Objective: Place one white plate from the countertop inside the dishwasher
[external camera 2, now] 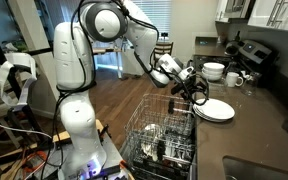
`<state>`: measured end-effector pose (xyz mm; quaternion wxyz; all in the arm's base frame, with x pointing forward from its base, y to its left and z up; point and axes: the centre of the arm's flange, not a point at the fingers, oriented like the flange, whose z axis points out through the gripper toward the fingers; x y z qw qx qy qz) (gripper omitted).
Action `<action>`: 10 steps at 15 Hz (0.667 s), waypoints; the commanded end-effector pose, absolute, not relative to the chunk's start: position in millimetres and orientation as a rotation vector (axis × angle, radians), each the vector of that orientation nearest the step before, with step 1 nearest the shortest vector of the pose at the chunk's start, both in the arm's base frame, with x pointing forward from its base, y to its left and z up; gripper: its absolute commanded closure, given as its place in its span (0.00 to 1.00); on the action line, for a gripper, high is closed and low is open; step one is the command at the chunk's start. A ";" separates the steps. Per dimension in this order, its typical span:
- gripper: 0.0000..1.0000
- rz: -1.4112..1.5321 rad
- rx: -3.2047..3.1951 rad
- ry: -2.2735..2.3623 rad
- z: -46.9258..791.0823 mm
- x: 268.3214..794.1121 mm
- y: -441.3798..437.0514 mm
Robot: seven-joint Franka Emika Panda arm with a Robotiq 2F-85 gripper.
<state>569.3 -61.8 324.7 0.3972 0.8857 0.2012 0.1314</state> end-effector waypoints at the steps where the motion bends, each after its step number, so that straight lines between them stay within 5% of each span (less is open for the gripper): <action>1: 0.20 0.338 2.234 0.515 325.5 575.8 -69.2; 2: 0.18 0.338 2.233 0.514 325.3 575.9 -69.4; 5: 0.36 0.337 2.233 0.513 324.7 576.3 -70.0; 10: 0.10 0.330 2.236 0.503 323.2 577.1 -74.9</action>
